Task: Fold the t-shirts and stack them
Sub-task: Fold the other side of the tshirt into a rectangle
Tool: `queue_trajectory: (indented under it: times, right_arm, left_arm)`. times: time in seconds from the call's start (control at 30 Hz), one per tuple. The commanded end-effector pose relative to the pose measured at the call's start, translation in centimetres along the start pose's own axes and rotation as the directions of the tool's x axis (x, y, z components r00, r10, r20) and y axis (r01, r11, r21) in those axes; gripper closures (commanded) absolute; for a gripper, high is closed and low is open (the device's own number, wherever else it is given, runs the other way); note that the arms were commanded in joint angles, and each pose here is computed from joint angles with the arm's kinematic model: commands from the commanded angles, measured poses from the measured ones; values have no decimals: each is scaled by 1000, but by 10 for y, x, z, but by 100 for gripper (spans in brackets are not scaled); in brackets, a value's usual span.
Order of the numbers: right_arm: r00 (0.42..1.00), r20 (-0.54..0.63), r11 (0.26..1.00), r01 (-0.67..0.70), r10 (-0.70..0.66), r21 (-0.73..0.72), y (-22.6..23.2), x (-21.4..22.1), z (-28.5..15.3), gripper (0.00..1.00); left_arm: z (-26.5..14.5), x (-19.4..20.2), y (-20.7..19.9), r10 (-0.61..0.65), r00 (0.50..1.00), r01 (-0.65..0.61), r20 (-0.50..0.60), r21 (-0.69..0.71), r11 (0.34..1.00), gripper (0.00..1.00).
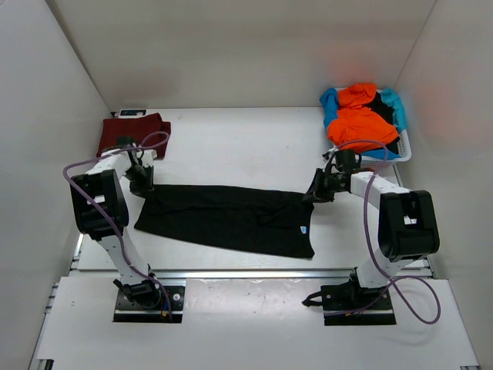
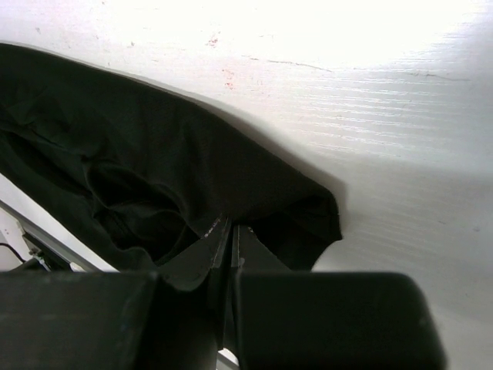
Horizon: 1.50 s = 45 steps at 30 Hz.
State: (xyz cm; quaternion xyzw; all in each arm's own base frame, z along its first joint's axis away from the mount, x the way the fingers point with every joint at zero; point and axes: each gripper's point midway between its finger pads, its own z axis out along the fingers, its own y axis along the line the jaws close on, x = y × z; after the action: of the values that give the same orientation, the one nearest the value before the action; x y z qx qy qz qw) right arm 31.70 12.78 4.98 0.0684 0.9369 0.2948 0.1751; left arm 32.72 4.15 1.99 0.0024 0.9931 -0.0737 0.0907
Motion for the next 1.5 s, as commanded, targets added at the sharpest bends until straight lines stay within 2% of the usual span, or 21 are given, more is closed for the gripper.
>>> queue_trajectory:
  times: [0.0,0.1,0.2,0.27,0.3,0.33,0.37,0.4,0.43,0.47,0.5,0.6,0.77,0.83,0.97,1.03,1.13,1.23,1.33,1.47]
  right_arm:
    - [997,77,999,31,-30,-21,6,-16,-13,100]
    - [997,72,999,38,-36,-28,8,-18,-13,100]
    - [997,66,998,53,-51,-41,13,-18,-10,100]
    - [998,48,998,43,-40,-45,12,-16,-7,100]
    - [998,44,997,49,-47,-51,16,-17,-6,94]
    - [998,37,997,49,-47,-55,16,-17,-5,82]
    - [997,42,996,66,-63,-67,21,-21,-5,74]
    - [997,35,994,78,-75,-72,23,-22,-4,63]
    - [996,36,993,88,-86,-77,28,-24,-6,58]
    - [994,41,991,101,-98,-82,31,-27,-8,55]
    - [990,54,987,138,-133,-88,41,-31,-14,55]
    - [965,89,966,252,-247,-54,60,-37,-25,58]
    - [895,71,896,444,-441,-25,99,-16,-18,76]
    - [889,54,890,456,-454,-25,106,-15,-10,80]
    - [888,-95,893,449,-450,-33,108,3,26,85]
    - [849,-154,862,506,-505,-37,112,14,39,88]
    - [784,-252,816,575,-568,-52,117,44,55,100]
    - [762,-281,805,588,-583,-76,118,59,56,100]
    - [768,-257,806,585,-587,-92,119,75,46,100]
    - [792,-298,838,543,-534,-57,94,95,42,100]
  left_arm:
    - [-42,-43,-3,48,986,-42,160,-40,998,100]
    - [-59,-57,-5,88,974,-76,210,-65,995,100]
    - [-58,-59,-7,124,971,-110,206,-77,991,100]
    - [-48,-56,-13,129,976,-118,174,-71,990,92]
    - [-41,-49,-12,125,982,-117,140,-62,991,89]
    - [-35,-49,-14,122,985,-115,125,-62,991,80]
    - [-31,-47,-12,106,988,-99,112,-63,993,71]
    - [-29,-47,-13,98,989,-93,106,-58,994,62]
    - [-25,-45,-11,79,992,-73,99,-63,995,48]
    - [-27,-46,-10,76,992,-70,101,-68,995,29]
    - [-28,-49,-9,80,991,-72,111,-74,995,2]
    - [-42,-56,-4,88,985,-70,151,-119,990,1]
    - [-61,-62,7,81,969,-34,233,-197,980,1]
    - [-66,-58,10,91,965,-37,245,-216,976,1]
    - [-46,-29,5,89,986,-61,140,-195,979,2]
    - [-34,-15,9,81,994,-64,69,-212,975,1]
    - [-23,-1,9,74,997,-68,18,-221,973,1]
    - [-22,5,11,93,996,-90,2,-237,967,1]
    - [-23,6,11,104,994,-97,16,-251,963,2]
    - [-18,12,9,109,994,-105,3,-250,963,1]
